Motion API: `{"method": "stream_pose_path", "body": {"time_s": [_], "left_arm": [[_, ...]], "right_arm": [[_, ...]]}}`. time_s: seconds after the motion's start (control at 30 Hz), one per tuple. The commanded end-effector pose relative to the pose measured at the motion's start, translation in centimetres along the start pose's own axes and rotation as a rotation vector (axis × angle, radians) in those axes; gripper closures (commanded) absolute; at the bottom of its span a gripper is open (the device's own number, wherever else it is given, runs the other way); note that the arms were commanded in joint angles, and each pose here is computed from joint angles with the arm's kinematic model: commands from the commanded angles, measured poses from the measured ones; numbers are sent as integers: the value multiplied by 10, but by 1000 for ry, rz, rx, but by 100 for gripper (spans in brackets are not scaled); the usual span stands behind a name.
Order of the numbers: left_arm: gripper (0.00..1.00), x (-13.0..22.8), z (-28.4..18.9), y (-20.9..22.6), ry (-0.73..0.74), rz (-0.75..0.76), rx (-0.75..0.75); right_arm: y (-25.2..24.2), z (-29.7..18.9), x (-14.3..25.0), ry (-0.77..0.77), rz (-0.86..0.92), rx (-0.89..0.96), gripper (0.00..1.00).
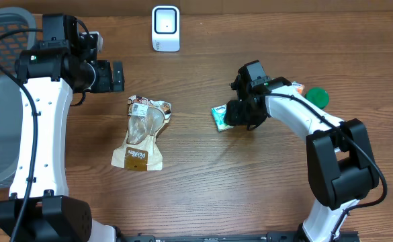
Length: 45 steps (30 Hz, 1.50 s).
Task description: Scan the item barcode
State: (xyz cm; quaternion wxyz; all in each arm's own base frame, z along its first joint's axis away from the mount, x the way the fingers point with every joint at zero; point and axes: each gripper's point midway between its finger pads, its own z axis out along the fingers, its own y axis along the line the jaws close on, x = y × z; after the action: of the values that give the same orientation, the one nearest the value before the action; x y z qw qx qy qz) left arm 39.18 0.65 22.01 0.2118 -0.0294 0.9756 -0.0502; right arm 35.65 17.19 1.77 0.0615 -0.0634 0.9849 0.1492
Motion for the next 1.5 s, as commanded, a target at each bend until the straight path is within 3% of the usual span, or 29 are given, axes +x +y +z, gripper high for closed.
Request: {"method": "stream_pose_path", "body": {"time_s": [0.0,0.33,0.6,0.73,1.03,1.33,1.47], "left_arm": [[0,-6,-2,-1,-15,19,7],[0,-6,-2,-1,-16,19,7],[1,-6,-2,-1,-15,19,7],[0,-6,-2,-1,-15,18,7],[0,-6,-2,-1,-15,19,7],[1,-6,-2,-1,-16,19,7],[0,-6,-2,-1,-16,19,7]], "right_arm": [[0,5,5,13,24,-20,58],[-8,21,10,72,82,-99,69],[-13,23,21,135,138,-151,96],[5,11,24,178,166,-264,96],[90,-66,2,156,79,-818,96],[133,-147,-3,132,-47,-1297,96],[134,-151,-3,135,-47,-1310,96]]}}
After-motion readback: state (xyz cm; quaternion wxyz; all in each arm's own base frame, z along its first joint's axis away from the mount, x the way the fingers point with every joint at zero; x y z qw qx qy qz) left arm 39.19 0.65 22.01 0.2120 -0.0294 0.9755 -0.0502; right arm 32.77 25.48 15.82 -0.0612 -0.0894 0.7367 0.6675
